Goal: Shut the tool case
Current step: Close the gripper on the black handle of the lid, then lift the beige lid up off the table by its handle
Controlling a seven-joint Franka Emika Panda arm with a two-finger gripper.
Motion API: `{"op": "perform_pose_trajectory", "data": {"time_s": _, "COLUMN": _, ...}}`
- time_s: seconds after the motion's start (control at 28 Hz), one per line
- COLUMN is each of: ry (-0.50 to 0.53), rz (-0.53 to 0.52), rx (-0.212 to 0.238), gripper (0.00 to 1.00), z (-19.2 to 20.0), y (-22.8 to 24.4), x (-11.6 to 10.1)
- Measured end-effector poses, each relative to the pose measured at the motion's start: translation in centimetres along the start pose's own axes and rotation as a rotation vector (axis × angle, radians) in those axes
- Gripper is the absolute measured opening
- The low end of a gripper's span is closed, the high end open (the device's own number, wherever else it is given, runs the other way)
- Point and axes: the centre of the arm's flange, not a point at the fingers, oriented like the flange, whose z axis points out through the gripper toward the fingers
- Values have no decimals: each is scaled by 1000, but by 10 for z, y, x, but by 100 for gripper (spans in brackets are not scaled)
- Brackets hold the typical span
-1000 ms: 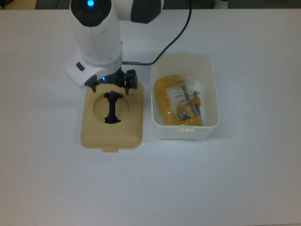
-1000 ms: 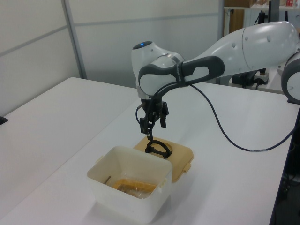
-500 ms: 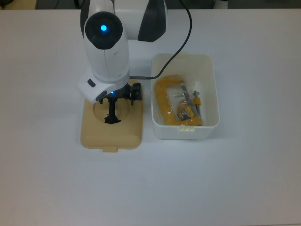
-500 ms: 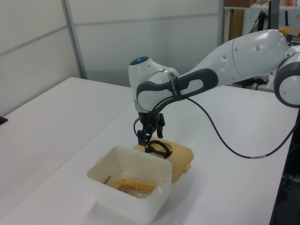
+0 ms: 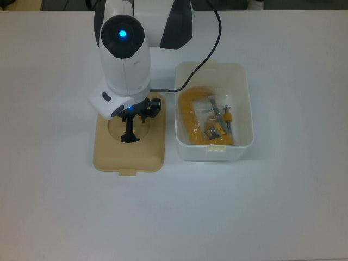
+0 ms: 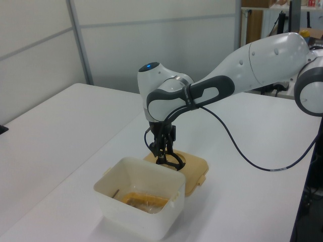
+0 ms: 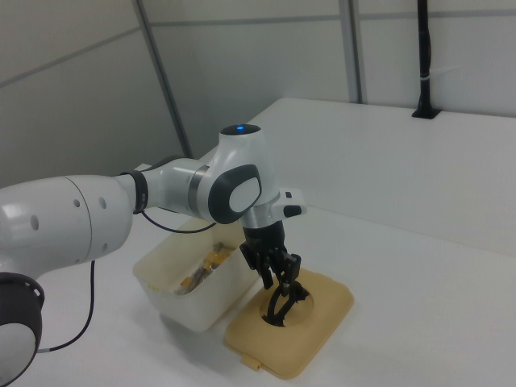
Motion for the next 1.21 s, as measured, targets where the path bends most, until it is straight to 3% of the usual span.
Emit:
{"op": "perform_pose_trajectory", "data": {"time_s": 0.11, "ry": 0, "rz": 1, "rx": -1, "gripper": 35, "z": 0, "y": 1, "x": 0}}
{"op": "perform_pose_trajectory", "data": {"time_s": 0.36, "ry": 0, "rz": 8, "rx": -5, "gripper": 11, "z": 0, "y": 6, "x": 0}}
{"op": "perform_pose_trajectory", "data": {"time_s": 0.79, "ry": -33, "rz": -36, "rx": -10, "gripper": 11, "z": -16, "y": 43, "x": -10}}
{"op": "perform_pose_trajectory", "data": {"time_s": 1.21, "ry": -1, "rz": -37, "rx": -18, "gripper": 11, "z": -119, "y": 91, "x": -47}}
